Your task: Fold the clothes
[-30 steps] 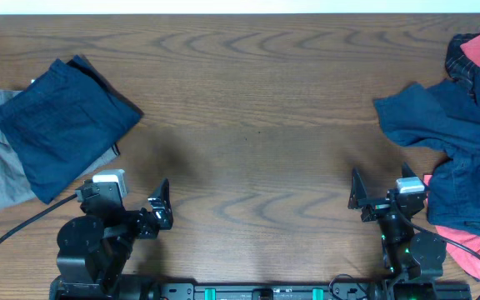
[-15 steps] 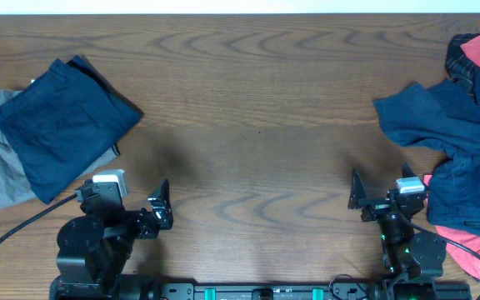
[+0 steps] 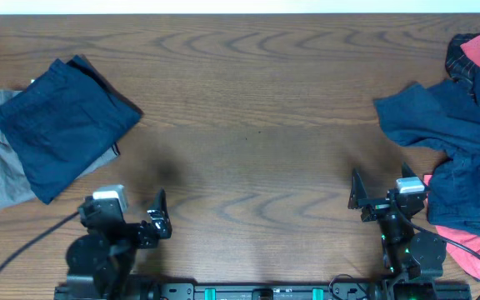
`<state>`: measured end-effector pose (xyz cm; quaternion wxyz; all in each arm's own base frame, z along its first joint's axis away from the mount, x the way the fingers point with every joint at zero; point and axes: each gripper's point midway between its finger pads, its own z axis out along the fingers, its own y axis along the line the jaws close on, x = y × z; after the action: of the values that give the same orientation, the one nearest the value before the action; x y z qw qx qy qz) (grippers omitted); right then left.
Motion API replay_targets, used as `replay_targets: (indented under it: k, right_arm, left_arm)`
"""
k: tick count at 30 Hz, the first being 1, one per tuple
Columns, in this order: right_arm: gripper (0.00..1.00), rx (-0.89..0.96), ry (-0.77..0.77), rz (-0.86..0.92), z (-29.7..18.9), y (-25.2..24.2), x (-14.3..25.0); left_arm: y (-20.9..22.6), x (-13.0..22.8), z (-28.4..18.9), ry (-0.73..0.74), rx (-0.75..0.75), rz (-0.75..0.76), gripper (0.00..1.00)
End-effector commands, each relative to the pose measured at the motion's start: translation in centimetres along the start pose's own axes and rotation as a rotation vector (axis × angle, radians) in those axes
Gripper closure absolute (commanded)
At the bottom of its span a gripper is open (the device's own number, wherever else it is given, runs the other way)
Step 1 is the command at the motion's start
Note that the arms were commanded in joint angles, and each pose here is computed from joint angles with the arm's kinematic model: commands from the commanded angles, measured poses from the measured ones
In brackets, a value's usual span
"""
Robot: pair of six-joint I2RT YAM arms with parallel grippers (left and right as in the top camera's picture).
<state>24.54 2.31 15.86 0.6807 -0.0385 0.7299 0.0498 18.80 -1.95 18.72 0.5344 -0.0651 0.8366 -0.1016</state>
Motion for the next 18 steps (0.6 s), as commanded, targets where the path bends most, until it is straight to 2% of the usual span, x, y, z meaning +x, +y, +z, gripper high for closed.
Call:
replay_targets:
  k: [1, 11, 14, 18]
  right_arm:
    - [0.01, 0.003, -0.003, -0.014, 0.0, -0.1, 0.0]
    - [0.01, 0.003, -0.003, -0.014, 0.0, -0.1, 0.0]
    - [0.01, 0.003, -0.003, -0.014, 0.0, -0.1, 0.0]
    - [0.01, 0.003, -0.003, -0.014, 0.0, -0.1, 0.0]
  left_arm:
    - [1.8, 1.5, 1.5, -0.055, -0.067, 0.009, 0.02]
    - [2.6, -1.0, 5.5, -0.353, -0.071, 0.094, 0.02]
    - [3.0, -0.2, 6.3, -0.368, -0.073, 0.087, 0.02]
    - [3.6, 1.8, 7.0, -0.279, -0.092, 0.087, 0.02]
